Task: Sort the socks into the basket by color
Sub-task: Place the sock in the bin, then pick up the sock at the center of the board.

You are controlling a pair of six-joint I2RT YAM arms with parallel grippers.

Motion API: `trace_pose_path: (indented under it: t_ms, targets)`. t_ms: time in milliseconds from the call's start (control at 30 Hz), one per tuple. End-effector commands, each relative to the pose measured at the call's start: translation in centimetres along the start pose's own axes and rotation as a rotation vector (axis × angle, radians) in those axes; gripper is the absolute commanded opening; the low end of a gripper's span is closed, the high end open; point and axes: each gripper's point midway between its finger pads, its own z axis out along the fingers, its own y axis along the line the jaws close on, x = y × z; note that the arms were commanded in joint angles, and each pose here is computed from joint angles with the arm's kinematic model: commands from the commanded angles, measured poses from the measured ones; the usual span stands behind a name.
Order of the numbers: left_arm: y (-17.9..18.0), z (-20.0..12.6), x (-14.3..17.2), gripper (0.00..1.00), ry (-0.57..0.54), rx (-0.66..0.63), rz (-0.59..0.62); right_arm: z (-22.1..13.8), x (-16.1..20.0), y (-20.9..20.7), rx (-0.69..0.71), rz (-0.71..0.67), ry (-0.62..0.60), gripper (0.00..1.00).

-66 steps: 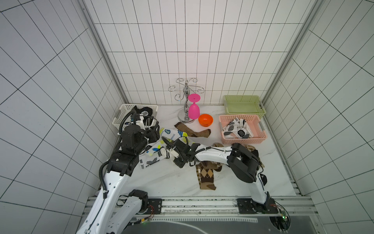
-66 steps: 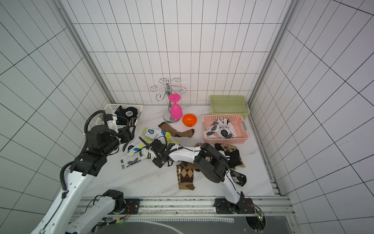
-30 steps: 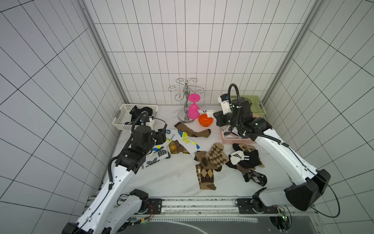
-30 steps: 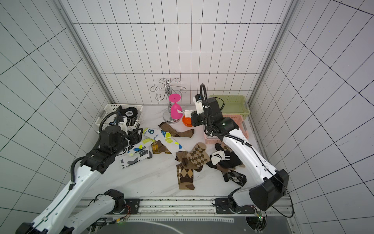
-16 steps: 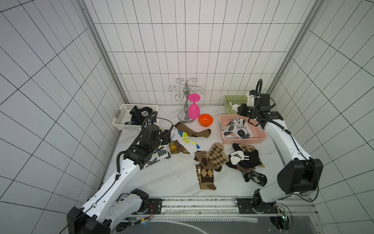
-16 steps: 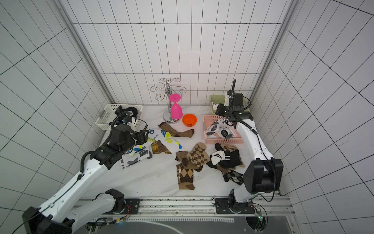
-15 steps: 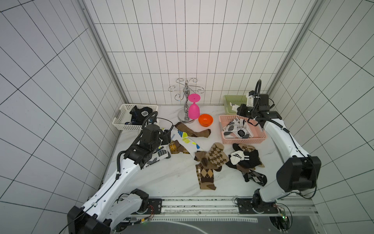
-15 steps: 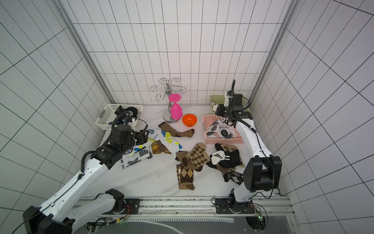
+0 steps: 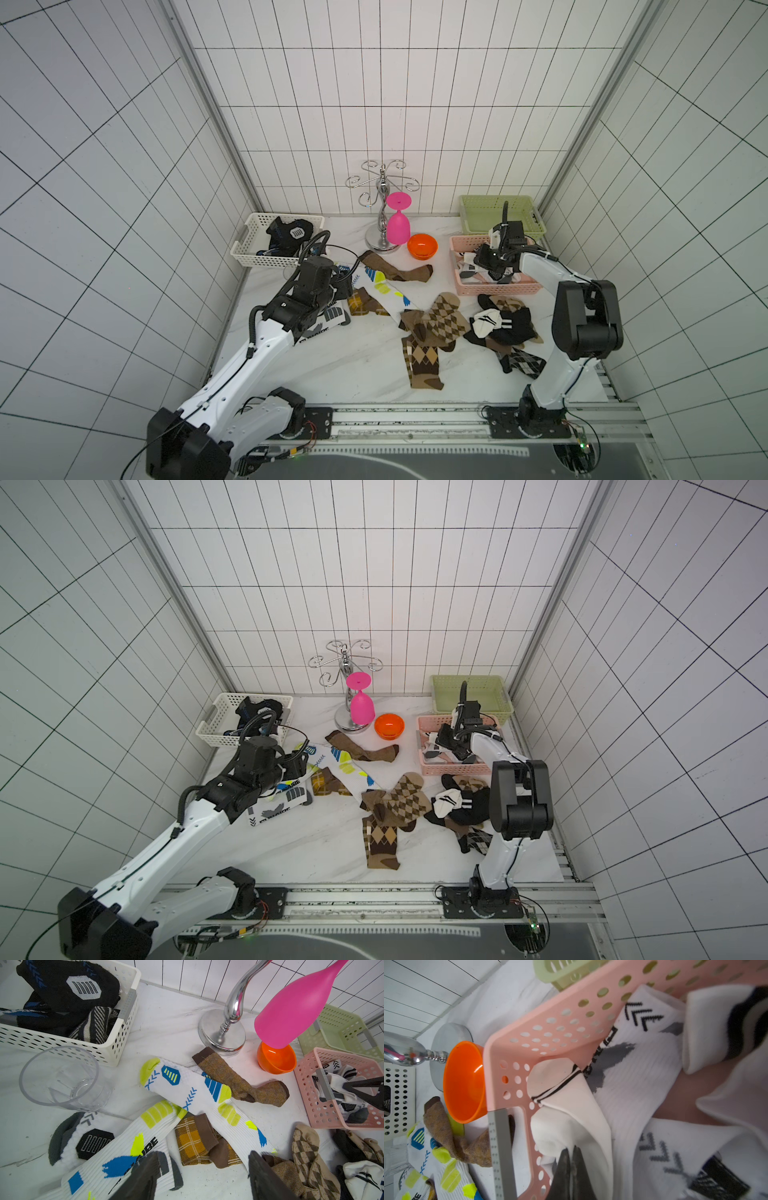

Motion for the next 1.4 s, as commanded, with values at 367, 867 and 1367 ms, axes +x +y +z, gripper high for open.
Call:
trace_pose_path:
  t_ms: [367, 867, 1367]
  targets:
    - [-1.8, 1.2, 1.6, 0.69, 0.059, 0.052, 0.024, -0.2, 0.3, 0.2, -0.041, 0.014, -0.011, 0.21]
    - [-7.0, 2.3, 5.6, 0.69, 0.149, 0.147, 0.136, -5.4, -1.4, 3.1, -0.048, -0.072, -0.091, 0.8]
    - [-9.6, 3.3, 9.7, 0.69, 0.231, 0.203, 0.147, -6.2, 13.4, 13.1, -0.172, -0.505, 0.25, 0.74]
